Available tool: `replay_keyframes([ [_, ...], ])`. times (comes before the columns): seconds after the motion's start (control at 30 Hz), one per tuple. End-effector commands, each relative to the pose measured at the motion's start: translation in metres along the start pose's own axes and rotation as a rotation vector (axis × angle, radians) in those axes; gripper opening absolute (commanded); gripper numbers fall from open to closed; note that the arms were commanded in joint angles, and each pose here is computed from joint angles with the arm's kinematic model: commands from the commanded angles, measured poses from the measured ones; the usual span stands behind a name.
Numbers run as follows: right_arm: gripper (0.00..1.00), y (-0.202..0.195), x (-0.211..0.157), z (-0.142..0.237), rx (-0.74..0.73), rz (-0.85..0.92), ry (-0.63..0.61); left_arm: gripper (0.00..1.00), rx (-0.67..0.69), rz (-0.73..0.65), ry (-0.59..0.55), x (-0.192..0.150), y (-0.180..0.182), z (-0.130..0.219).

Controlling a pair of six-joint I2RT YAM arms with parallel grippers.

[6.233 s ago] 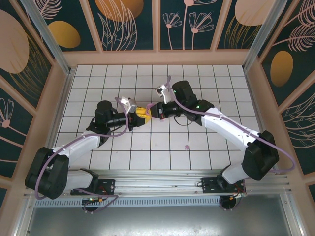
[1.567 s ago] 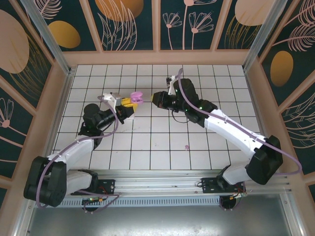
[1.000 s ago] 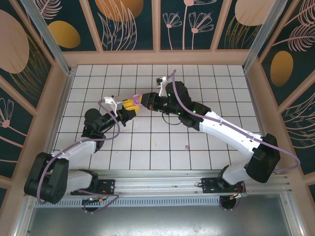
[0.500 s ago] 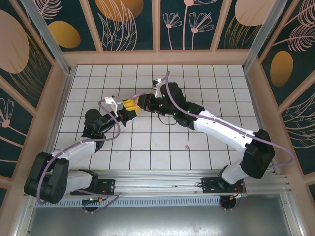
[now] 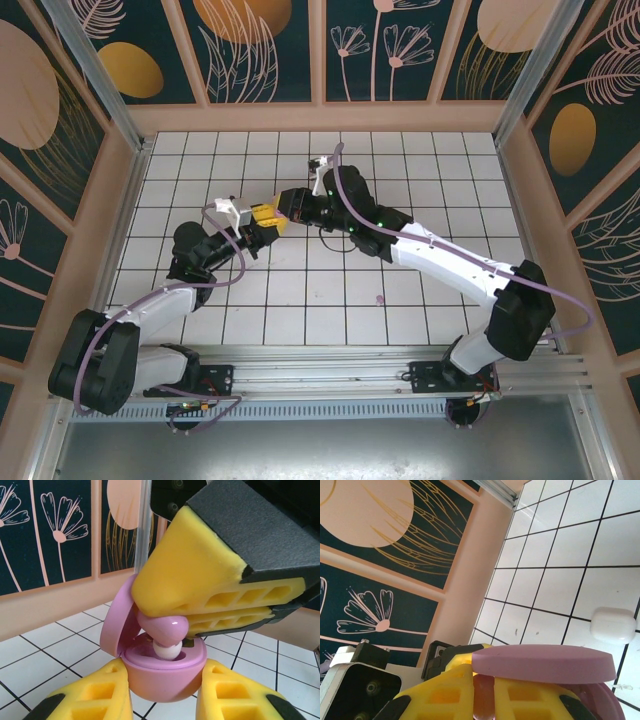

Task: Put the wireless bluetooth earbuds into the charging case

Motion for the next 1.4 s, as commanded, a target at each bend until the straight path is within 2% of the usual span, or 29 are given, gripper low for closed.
replay_keyframes([
  [0.0, 0.13, 0.009, 0.002, -0.003, -0.005, 0.027, -0.011, 0.00, -0.032, -0.053, -0.051, 0.013, -0.008, 0.001],
  [0.57, 0.16, 0.000, -0.011, -0.001, -0.169, 0.074, 0.026, 0.00, -0.003, -0.078, -0.067, 0.019, -0.008, 0.003],
  [1.1, 0.27, -0.005, -0.011, -0.001, -0.227, 0.067, 0.026, 0.00, -0.007, -0.075, -0.065, 0.020, -0.010, 0.004],
  [1.37, 0.28, -0.004, -0.009, -0.002, -0.249, 0.074, 0.027, 0.00, -0.006, -0.077, -0.055, 0.018, -0.010, 0.006],
])
Point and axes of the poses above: each hand's point on the last joint's axis, 136 mm out from that joint toward the fingers, its own z axis back along the fingers, its own y axis along the line the jaws close on, x = y × z, the point moved 9 cm from there along z, back along the fingers, and after that the axes turned 1 degree about z, right-handed, at the moved point
